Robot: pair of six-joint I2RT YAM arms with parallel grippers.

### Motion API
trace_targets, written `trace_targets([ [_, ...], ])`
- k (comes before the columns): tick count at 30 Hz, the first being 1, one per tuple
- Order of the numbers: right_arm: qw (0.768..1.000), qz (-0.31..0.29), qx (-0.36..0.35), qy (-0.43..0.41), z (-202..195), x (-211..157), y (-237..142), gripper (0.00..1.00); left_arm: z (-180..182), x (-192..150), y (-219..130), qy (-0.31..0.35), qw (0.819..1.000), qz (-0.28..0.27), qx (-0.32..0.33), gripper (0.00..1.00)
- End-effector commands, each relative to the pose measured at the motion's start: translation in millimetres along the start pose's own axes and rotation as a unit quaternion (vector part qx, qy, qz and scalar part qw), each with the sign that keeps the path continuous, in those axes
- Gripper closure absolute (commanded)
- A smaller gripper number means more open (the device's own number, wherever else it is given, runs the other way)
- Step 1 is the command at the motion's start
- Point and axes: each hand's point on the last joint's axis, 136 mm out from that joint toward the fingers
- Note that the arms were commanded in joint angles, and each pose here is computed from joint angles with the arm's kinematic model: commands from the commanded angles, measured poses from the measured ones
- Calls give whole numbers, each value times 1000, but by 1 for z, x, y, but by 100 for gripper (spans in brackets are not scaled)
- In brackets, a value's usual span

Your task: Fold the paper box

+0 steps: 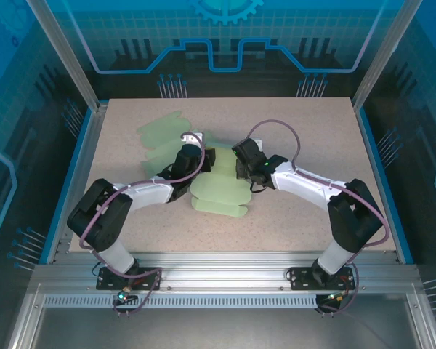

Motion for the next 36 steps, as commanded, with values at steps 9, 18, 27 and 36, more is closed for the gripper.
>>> trace_targets([
  [9,999,46,-26,-11,-12,-16,3,100,-7,-27,-18,-25,997,53,-42,47],
  [18,998,52,-30,-12,-11,-19,12,100,-17,-51,-33,-47,991,88,-86,38],
  [27,998,55,-27,-8,-9,-21,15,100,-14,-72,-38,-52,988,116,-85,45],
  [36,998,60,-9,-10,-3,-21,10,100,-6,-88,-21,-55,990,116,-58,59],
])
Point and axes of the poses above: each hand's point on the last joint's axis, 136 mm out from that joint toward the fingers, its own y axis out along the fingers, its own z axis along the line the jaws close on, x = y × z, and after that the axes turned 8 degrees about y, right-handed
